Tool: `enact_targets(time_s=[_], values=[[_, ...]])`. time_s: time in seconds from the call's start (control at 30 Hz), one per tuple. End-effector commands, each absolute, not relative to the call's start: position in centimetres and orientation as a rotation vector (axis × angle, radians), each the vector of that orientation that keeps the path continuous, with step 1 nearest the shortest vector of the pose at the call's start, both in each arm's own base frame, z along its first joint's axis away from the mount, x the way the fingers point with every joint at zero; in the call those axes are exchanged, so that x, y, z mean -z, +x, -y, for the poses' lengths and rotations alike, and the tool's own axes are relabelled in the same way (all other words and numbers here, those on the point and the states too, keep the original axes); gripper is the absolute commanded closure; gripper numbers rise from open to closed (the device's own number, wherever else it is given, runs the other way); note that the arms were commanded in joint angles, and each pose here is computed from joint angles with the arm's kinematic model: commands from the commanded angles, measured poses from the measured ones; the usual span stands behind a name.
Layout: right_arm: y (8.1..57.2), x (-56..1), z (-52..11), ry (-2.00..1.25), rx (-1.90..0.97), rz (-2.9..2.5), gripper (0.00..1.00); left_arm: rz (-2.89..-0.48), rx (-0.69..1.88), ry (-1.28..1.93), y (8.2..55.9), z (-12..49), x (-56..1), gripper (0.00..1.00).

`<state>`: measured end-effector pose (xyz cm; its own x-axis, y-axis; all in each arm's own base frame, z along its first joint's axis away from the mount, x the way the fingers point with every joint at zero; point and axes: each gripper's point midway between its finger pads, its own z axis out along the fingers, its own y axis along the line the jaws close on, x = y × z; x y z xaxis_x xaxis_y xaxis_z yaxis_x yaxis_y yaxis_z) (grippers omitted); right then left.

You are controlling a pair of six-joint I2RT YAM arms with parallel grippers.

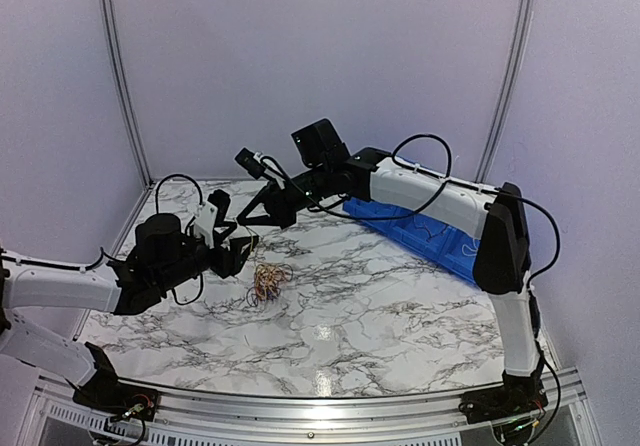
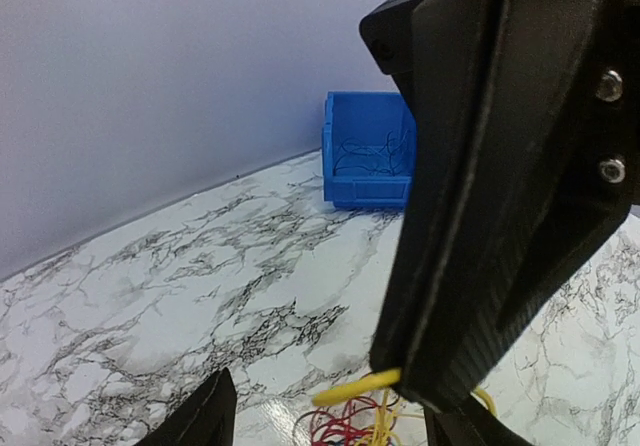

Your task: Untangle the cables

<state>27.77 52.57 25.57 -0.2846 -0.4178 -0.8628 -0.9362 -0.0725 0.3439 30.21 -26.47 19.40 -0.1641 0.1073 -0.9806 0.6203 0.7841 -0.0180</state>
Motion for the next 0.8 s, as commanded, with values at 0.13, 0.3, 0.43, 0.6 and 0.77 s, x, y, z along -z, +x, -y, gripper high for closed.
enact_targets(time_s=[0.13,0.3,0.43,0.6,0.77], values=[[27.9,-29.6,-51.4,-1.453,-1.257,-1.622,1.0,-1.615,0.447,0.563,29.6,25.3,-21.9,0.31],[27.1,-29.7,-50.9,-1.479,-1.253,-1.612,1.0,-1.602,0.521,0.597,28.3,25.7,-22.1,0.28],[26.8,-29.0,-50.8,-1.495,-1.275,-1.628,1.0,-1.59,0.477,0.583,29.2,25.7,-22.8,0.3],[26.3,-29.0,-50.8,-1.504,-1.284,-1.626,1.0,-1.569,0.439,0.596,30.2,26.3,-23.7,0.35],[26.3,-28.8,-50.9,-1.501,-1.284,-1.633,1.0,-1.522,0.474,0.59,30.3,26.9,-24.9,0.53]])
